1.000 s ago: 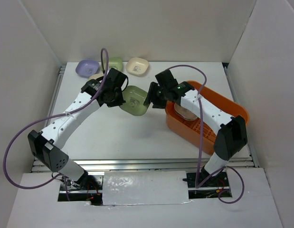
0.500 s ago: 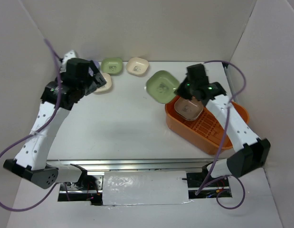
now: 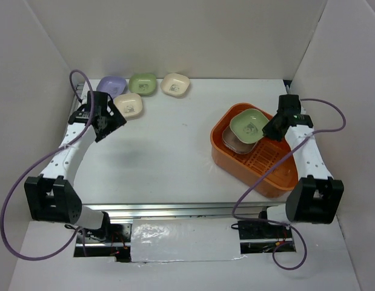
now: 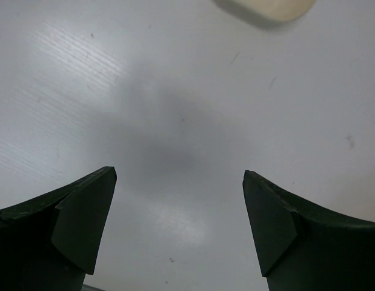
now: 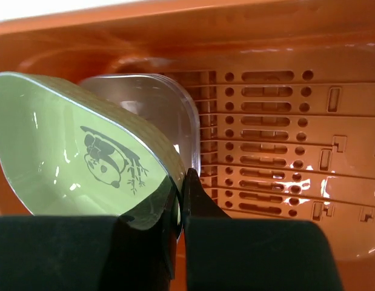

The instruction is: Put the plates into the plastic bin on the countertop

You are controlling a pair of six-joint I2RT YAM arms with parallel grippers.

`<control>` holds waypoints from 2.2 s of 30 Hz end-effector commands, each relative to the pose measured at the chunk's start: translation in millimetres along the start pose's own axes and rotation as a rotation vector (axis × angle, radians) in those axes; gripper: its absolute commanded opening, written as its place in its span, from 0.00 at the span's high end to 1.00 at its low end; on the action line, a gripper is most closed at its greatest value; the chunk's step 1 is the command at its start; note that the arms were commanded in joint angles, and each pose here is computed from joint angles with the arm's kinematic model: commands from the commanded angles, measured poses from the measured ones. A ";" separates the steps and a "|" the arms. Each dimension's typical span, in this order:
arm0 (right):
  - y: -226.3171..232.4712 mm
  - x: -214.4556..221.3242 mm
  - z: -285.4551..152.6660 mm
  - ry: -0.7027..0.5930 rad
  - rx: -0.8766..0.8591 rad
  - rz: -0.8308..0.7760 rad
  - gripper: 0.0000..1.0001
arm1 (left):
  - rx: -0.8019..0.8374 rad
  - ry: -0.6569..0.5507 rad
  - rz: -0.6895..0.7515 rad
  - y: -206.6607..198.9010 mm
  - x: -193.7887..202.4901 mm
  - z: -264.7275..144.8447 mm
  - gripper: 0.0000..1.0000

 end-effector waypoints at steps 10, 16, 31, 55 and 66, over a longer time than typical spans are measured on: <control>43.4 -42.1 -39.5 -0.120 -0.149 -0.081 0.00 | 0.084 0.010 -0.052 -12.1 -51.5 73.2 0.01; 63.5 -44.4 -111.1 -0.227 -0.342 -0.096 0.00 | 0.054 0.065 -0.061 -7.7 -56.7 136.9 0.01; 88.3 -16.8 -150.4 -0.198 -0.577 -0.195 0.00 | -0.151 0.184 0.017 -13.1 -9.6 256.0 0.85; 304.1 88.1 -86.6 0.176 -0.713 -0.500 0.01 | 0.187 0.129 0.323 -100.7 76.4 -76.1 1.00; 309.5 132.9 -82.4 0.292 -0.796 -0.482 0.77 | 0.365 0.135 0.291 -123.4 66.4 -115.5 0.63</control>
Point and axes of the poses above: each gripper's point midway between its finger pads, its own z axis out along the fingers, its own y axis along the line the jaws close on, x = y × z, the point moved 1 cm from there along -z, back along the fingers, and after that the axes turned 11 degrees about -z, right-handed, at the moved point
